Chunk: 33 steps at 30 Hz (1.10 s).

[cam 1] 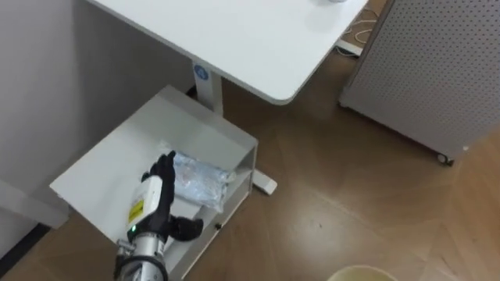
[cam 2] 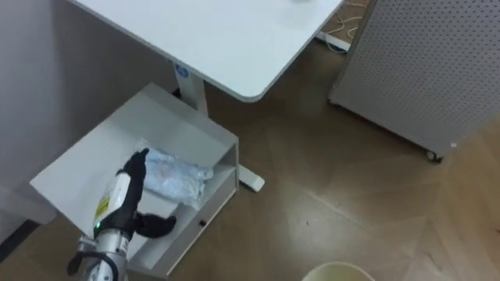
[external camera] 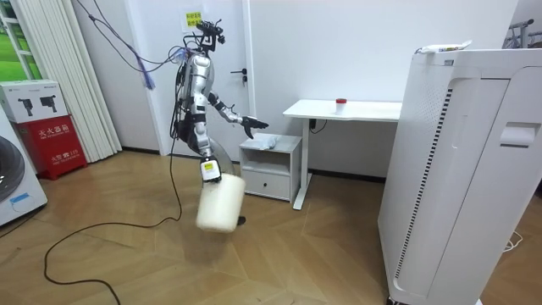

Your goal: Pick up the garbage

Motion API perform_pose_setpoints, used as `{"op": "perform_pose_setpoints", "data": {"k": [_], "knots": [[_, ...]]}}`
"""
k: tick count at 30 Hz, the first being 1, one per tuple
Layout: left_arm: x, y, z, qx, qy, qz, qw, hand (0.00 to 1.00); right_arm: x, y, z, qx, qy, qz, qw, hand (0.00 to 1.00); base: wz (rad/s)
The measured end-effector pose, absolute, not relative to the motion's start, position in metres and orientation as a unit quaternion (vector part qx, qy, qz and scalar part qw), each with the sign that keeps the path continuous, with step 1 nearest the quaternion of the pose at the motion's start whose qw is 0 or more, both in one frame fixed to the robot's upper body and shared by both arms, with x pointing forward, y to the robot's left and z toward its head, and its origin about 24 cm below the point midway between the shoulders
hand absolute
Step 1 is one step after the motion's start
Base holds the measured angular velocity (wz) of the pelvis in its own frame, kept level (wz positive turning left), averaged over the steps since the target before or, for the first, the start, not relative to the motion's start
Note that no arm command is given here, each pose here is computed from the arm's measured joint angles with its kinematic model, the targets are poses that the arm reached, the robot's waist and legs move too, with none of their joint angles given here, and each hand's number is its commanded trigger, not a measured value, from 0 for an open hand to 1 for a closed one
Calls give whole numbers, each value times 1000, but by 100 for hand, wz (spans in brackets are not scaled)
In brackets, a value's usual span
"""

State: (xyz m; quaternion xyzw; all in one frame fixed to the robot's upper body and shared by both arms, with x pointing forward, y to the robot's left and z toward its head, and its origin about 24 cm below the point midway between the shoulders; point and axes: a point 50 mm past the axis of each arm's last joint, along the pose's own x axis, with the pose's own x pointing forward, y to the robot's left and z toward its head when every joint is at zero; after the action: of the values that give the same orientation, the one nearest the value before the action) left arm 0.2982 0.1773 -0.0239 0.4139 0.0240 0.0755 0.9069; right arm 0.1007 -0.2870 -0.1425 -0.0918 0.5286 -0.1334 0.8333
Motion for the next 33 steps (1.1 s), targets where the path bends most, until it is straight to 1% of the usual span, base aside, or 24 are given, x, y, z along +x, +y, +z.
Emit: {"op": "perform_pose_setpoints", "data": {"k": [5,10,16,20,26,33], "knots": [[302,179,-22,435,19,72,897,0,100,-270,-149,-145,556,-52,817,100,-5],[298,185,-30,452,39,71,888,0,97,-256,-155,-143,567,-22,811,100,0],[295,193,-38,475,70,68,875,0,103,-252,-153,-130,556,-16,821,100,1],[300,197,-35,489,73,71,866,0,105,-256,-152,-143,555,-15,820,100,4],[301,211,-36,512,106,76,849,0,103,-253,-153,-128,562,7,817,100,0],[303,217,-36,532,129,72,834,0,104,-252,-153,-116,570,4,814,100,0]]}}
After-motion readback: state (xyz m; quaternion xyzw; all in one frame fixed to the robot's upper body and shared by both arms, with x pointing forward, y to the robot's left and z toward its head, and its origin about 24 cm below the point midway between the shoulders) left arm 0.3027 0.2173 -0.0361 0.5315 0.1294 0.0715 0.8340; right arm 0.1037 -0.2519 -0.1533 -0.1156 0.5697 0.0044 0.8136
